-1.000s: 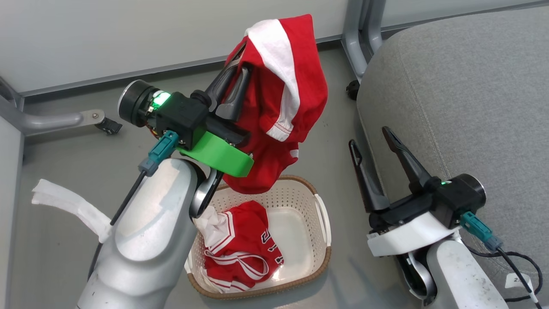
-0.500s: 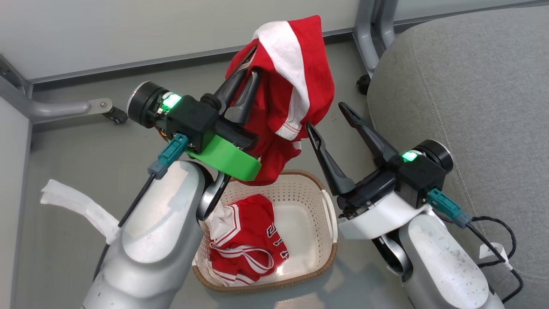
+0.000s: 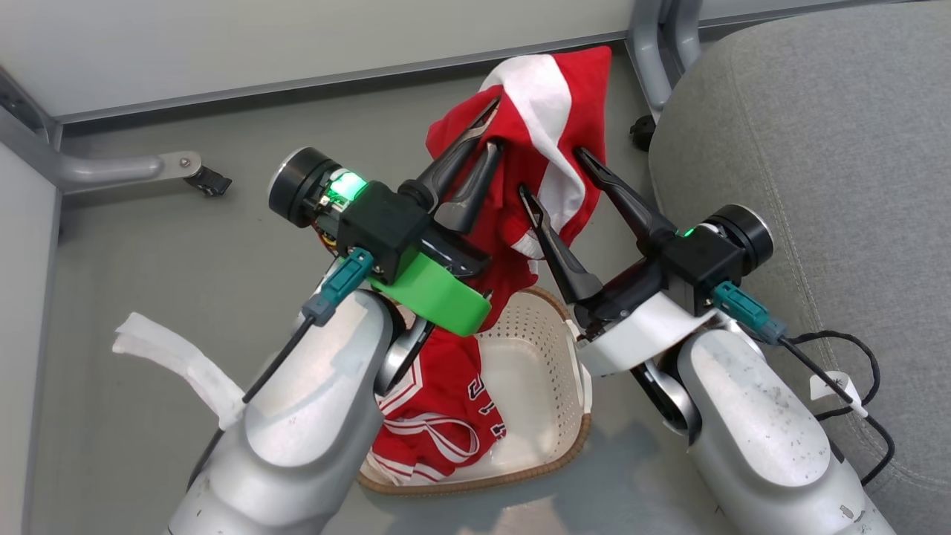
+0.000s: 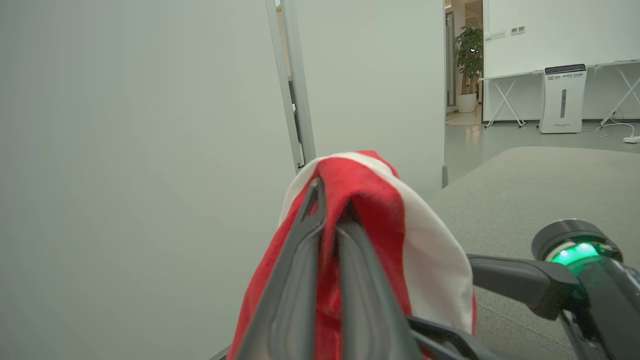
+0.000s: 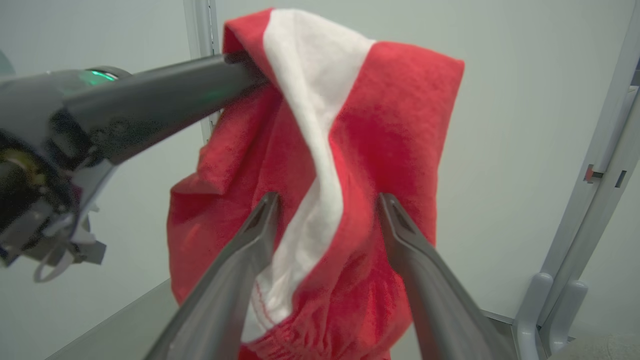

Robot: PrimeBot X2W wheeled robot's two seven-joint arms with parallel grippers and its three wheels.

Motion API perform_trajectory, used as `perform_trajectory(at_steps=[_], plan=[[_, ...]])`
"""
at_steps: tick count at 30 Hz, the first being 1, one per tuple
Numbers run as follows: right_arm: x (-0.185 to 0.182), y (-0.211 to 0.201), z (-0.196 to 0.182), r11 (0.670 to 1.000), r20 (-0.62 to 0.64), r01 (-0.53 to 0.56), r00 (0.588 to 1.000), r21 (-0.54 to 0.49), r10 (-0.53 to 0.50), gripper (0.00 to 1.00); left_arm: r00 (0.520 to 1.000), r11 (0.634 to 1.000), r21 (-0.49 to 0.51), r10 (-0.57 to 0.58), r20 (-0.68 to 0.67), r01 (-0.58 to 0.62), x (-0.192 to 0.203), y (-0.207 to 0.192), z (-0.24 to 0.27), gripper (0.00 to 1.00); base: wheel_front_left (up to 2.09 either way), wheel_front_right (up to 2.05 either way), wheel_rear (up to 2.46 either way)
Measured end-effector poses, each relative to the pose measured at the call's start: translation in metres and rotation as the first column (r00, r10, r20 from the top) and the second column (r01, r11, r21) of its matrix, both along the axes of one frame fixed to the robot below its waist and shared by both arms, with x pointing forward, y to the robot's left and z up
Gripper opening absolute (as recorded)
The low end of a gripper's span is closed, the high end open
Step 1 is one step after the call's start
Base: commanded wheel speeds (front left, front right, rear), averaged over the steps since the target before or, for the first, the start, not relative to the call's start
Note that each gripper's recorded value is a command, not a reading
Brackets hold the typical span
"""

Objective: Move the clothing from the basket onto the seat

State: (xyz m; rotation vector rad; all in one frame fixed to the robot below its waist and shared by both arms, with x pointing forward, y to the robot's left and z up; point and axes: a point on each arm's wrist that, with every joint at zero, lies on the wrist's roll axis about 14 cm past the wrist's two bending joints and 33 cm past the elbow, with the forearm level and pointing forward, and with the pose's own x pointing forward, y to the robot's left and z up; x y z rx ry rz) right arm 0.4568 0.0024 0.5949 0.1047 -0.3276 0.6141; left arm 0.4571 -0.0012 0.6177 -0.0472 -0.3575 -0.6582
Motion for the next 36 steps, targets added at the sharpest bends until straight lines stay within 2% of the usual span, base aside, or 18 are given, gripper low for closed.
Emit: perform_trajectory(at_steps=[9, 11, 12, 36], plan=[[0.010, 0.003, -0.016, 1.000, -0.058, -0.003, 0.998, -0.011, 0.002, 1.00, 0.999, 0.999, 0.001, -0.039, 0.007, 0.039, -0.010, -0.010, 0.001, 0.00, 0.00, 0.00, 0.00], [0.012, 0.003, -0.019, 1.000, -0.070, -0.003, 0.998, -0.007, 0.003, 0.26, 0.999, 0.999, 0.001, -0.043, 0.006, 0.043, -0.011, -0.011, 0.001, 0.00, 0.00, 0.00, 0.00], [0.013, 0.003, -0.018, 1.000, -0.071, -0.004, 0.997, -0.004, 0.004, 0.00, 0.999, 0.999, -0.002, -0.047, 0.005, 0.047, -0.011, -0.012, 0.001, 0.00, 0.00, 0.00, 0.00], [0.015, -0.007, -0.009, 0.998, -0.071, 0.021, 0.997, 0.051, -0.017, 0.00, 0.997, 0.998, -0.002, -0.060, -0.051, 0.060, -0.014, -0.017, -0.016, 0.00, 0.00, 0.00, 0.00]])
